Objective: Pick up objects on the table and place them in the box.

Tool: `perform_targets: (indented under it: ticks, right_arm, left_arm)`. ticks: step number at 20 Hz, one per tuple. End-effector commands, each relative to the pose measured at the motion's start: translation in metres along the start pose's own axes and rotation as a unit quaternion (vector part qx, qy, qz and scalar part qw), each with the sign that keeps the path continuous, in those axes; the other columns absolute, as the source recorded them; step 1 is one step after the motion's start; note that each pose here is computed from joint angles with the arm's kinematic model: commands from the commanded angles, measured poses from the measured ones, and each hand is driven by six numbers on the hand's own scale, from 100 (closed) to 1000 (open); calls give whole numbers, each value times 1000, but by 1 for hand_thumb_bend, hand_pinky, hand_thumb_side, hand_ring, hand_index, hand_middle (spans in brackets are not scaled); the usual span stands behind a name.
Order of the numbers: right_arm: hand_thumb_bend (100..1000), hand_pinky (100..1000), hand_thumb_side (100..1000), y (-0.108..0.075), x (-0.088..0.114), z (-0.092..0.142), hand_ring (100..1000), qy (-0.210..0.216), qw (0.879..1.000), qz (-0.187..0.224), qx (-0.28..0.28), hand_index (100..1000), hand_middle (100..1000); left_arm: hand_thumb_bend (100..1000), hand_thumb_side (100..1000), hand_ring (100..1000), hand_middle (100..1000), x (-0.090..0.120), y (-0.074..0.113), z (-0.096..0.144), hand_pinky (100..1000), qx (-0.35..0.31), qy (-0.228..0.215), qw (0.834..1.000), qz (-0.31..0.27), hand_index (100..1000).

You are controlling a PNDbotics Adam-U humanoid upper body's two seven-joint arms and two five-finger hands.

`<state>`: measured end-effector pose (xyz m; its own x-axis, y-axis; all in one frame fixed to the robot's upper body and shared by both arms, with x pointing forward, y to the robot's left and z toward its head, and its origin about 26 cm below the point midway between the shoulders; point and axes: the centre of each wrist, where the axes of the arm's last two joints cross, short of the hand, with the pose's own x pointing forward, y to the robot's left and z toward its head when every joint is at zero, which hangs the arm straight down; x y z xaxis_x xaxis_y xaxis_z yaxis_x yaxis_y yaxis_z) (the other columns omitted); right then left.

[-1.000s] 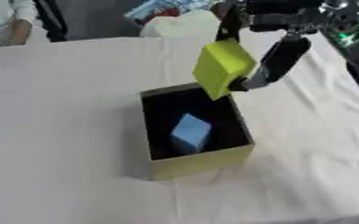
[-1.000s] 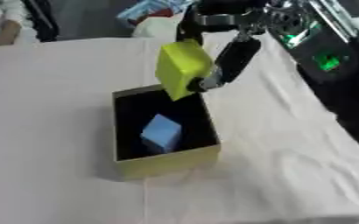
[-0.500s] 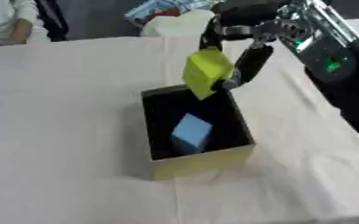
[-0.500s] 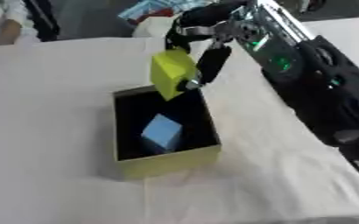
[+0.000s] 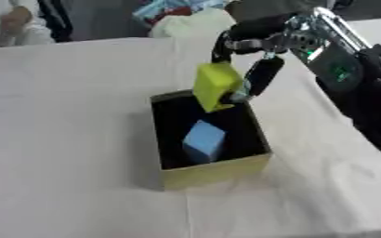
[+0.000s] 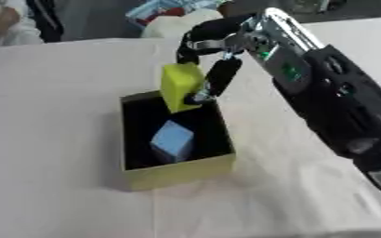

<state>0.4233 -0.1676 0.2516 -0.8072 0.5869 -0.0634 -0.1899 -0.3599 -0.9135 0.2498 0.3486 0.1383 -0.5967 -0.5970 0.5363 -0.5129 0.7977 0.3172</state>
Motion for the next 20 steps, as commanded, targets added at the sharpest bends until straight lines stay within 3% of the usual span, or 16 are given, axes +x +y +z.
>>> perform_targets:
  ticks: [1, 6, 17, 20]
  right_arm:
    - [215, 828, 580, -11, -2, 7, 816, -9, 1000, 9, 0, 810, 772]
    - [286, 878, 565, -15, -2, 11, 905, -16, 999, 28, 24, 894, 813]
    - [347, 902, 591, -11, -2, 10, 940, -10, 997, 56, 44, 960, 845]
    - [373, 902, 554, -8, -2, 10, 936, -16, 997, 66, 48, 979, 838]
  left_arm:
    - [288, 959, 634, 694, 4, 3, -8, 673, -1, -16, 1000, -1, 874]
    - [287, 958, 633, 693, 4, 3, -8, 672, -1, -16, 1000, -1, 874]
    - [289, 953, 632, 692, 4, 3, -8, 671, -1, -15, 1000, 0, 873]
    - [289, 952, 632, 691, 4, 3, -8, 671, 0, -15, 1000, 0, 873]
